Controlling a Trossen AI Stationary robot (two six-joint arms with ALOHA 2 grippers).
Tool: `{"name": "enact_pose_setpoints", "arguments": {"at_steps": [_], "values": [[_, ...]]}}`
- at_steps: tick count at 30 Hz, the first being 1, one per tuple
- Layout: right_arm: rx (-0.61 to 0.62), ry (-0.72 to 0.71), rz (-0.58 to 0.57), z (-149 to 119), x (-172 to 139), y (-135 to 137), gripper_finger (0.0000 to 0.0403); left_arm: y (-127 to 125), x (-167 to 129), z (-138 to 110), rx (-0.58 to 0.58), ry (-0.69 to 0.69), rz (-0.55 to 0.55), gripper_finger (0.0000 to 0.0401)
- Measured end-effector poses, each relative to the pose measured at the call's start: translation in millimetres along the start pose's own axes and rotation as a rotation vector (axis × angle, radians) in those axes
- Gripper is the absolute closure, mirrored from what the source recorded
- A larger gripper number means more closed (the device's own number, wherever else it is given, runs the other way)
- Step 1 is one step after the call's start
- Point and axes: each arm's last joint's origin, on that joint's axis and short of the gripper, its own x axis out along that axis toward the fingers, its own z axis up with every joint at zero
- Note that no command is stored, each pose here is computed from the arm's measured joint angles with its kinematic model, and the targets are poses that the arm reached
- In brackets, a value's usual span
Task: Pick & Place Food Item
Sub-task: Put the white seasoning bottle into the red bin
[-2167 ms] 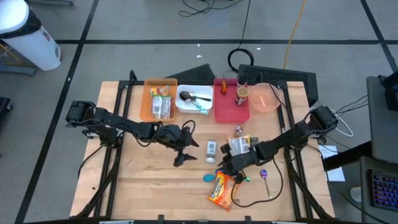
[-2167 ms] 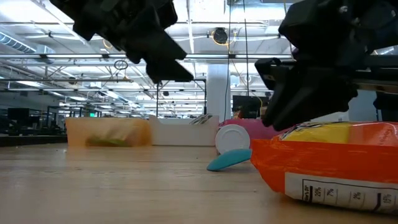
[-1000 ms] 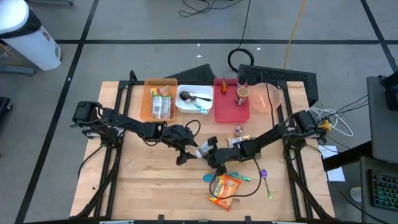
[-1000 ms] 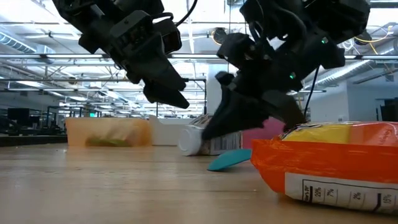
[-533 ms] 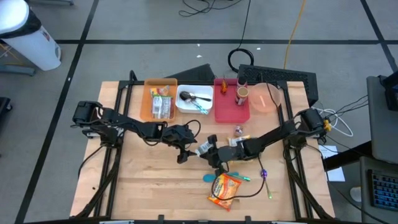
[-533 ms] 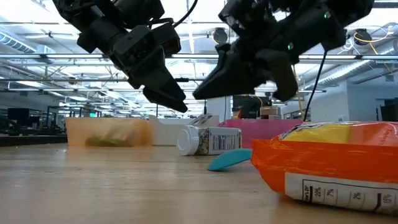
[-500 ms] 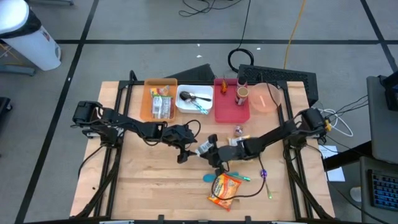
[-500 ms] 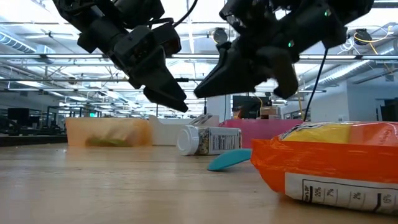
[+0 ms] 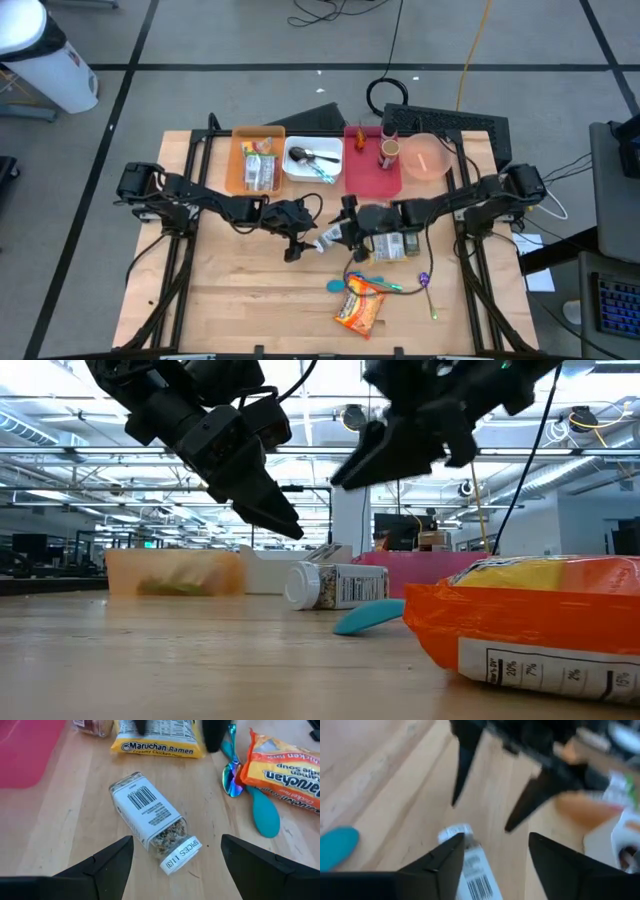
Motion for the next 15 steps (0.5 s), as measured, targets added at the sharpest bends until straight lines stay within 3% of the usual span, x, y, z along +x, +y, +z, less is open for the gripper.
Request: {"name": "enact_pose_setpoints", "arguments": {"at_steps": [6,15], "values": [[0.165,0.055,-0.002,-16,3,-28,0.014,8,-1,0,-0.009,0.005,0.019,0.0096],[0.192,0.066,-0.035,-20,2,-38,0.0127,10,-17,5,-0.036,0.015,-0.003,0.0096]]}}
